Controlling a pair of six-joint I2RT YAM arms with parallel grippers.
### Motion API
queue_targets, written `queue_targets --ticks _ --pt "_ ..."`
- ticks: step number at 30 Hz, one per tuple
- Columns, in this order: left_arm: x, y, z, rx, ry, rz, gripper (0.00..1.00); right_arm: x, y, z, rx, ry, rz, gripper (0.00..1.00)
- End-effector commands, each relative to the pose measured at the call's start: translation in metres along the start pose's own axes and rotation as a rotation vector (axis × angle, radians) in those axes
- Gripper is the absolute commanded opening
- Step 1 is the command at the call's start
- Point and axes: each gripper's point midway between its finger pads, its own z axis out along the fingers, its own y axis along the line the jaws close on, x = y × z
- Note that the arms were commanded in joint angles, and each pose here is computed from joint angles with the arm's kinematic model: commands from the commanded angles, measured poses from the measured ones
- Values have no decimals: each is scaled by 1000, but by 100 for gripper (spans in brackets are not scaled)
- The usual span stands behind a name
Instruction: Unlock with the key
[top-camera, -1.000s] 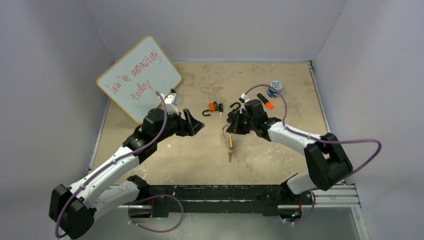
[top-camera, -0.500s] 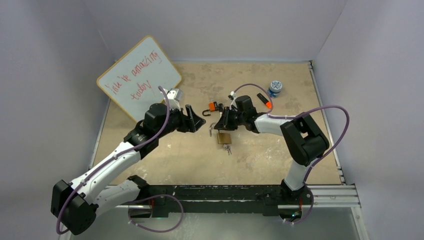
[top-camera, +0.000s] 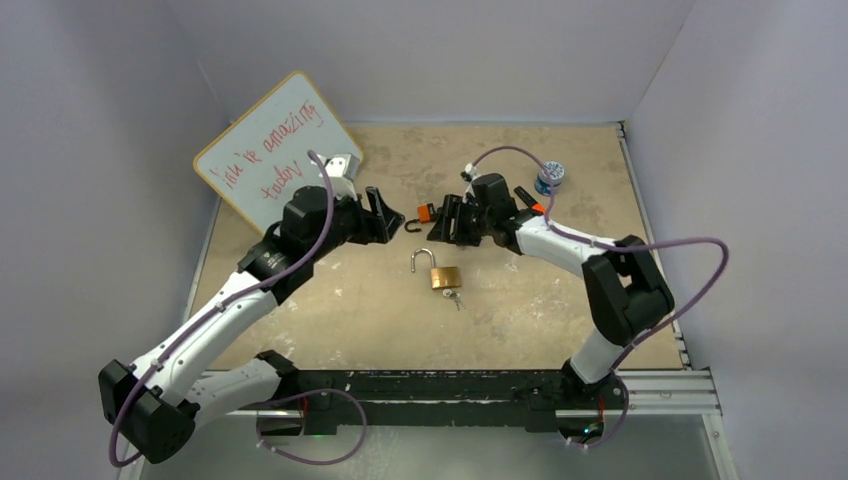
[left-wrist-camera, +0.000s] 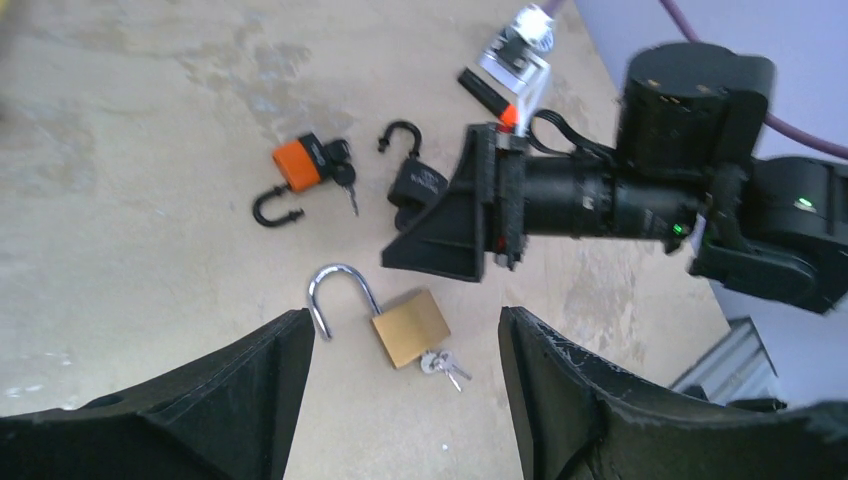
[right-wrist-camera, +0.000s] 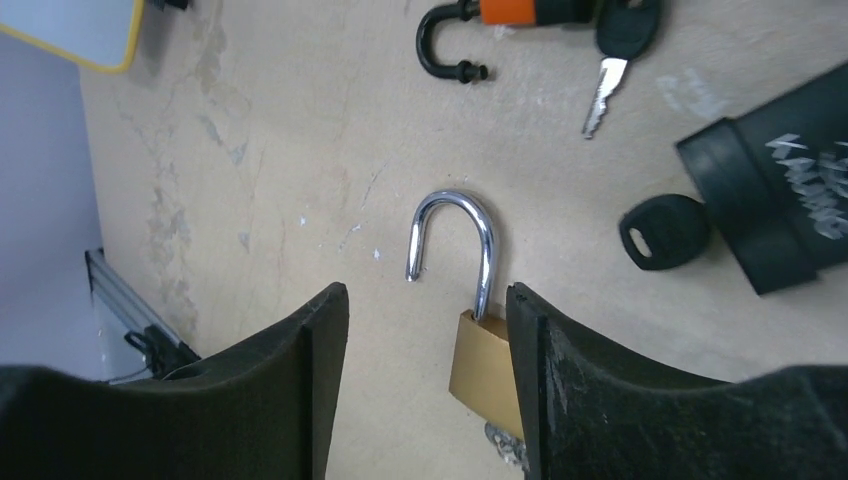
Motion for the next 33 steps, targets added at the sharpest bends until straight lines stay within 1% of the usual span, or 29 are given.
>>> queue_targets --ticks 1,3,5,6,8,10,11,12,13,17,20,22,24,28,33 --pt "-51 3 -21 -102 -136 50 70 -34 8 -49 125 -117 -64 61" --pt "-62 5 -34 -131 -169 47 70 -41 9 -74 177 -168 -68 62" --pt "-71 5 -47 -147 -195 61 79 -53 9 -106 228 -252 -115 63" --pt "-75 7 -54 -170 -205 59 81 -56 10 -124 243 -290 -155 64" --pt "-80 12 -69 -214 -211 60 83 -59 8 -165 295 -380 -178 67" --pt "-79 18 -82 -250 -203 81 86 -55 0 -197 357 -433 -196 70" --pt "-81 21 -91 -270 -208 86 86 -54 -5 -213 393 -459 -204 81" --pt "-80 25 -99 -297 -200 89 87 -52 -11 -229 443 -480 -210 95" --pt "-82 28 -108 -319 -204 90 88 -55 -13 -249 485 -519 -210 98" --pt "-99 42 -151 -434 -264 102 90 -62 -29 -319 677 -651 -193 99" --pt "-108 49 -182 -491 -308 114 91 -62 -29 -359 727 -738 -171 99" --pt "-111 52 -204 -517 -327 106 92 -60 -26 -383 727 -793 -154 99" --pt "-111 53 -224 -526 -341 94 92 -58 -24 -399 730 -830 -152 99" --pt "-107 51 -251 -510 -328 117 93 -50 -30 -422 786 -836 -138 99" --pt "-100 50 -261 -503 -275 143 95 -45 -32 -424 801 -808 -139 99"
